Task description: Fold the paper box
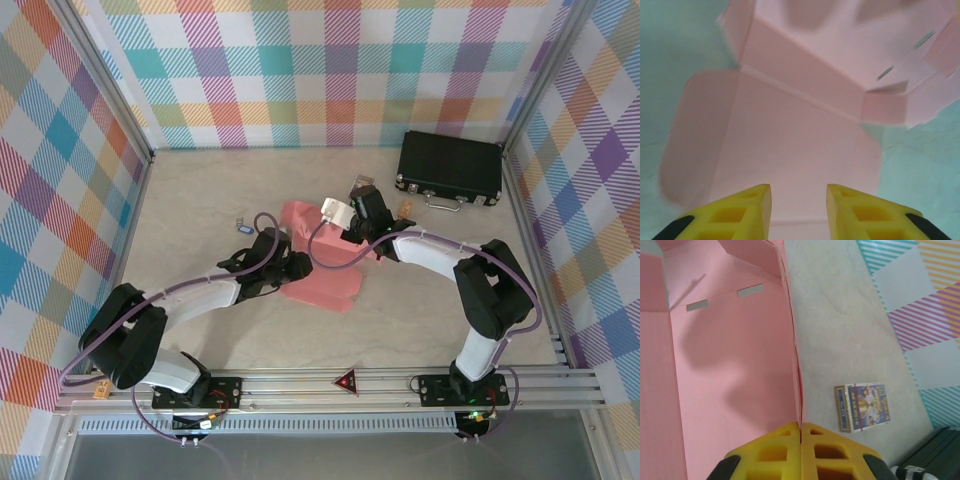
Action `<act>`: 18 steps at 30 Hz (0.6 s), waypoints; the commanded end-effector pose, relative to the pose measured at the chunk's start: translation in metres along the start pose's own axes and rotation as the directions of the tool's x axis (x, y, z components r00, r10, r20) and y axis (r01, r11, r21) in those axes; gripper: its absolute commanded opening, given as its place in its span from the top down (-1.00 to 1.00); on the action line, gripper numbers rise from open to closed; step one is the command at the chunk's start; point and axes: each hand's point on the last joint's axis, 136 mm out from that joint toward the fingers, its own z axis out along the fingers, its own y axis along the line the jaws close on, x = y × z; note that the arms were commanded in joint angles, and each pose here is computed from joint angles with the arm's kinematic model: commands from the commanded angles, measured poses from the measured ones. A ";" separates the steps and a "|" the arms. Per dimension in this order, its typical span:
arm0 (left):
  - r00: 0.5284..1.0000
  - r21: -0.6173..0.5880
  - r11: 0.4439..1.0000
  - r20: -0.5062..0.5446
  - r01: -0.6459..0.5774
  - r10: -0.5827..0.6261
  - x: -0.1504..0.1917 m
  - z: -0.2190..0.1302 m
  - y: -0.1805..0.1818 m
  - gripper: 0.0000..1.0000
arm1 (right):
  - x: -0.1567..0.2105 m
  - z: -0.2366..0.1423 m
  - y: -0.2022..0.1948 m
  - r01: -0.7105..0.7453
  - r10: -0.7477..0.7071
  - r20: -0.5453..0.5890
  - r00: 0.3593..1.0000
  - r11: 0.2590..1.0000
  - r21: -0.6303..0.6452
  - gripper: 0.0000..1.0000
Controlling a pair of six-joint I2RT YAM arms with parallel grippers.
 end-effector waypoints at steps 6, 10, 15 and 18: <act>0.993 -0.076 0.994 -0.094 -0.077 0.070 0.034 0.010 0.033 0.56 | -0.021 0.003 -0.009 0.089 -0.092 0.052 0.994 0.994 0.068 0.93; 0.996 -0.107 0.991 -0.064 -0.075 0.069 0.029 0.021 0.041 0.72 | -0.023 0.005 -0.002 0.143 -0.147 0.060 0.987 0.987 0.070 0.93; 0.997 -0.115 0.993 -0.066 -0.035 0.027 0.030 0.037 0.047 0.88 | -0.024 0.006 0.004 0.176 -0.182 0.061 0.981 0.981 0.086 0.93; 0.998 -0.105 0.994 -0.068 0.004 -0.012 0.033 0.042 0.048 0.92 | -0.026 0.005 0.009 0.217 -0.226 0.078 0.971 0.970 0.109 0.93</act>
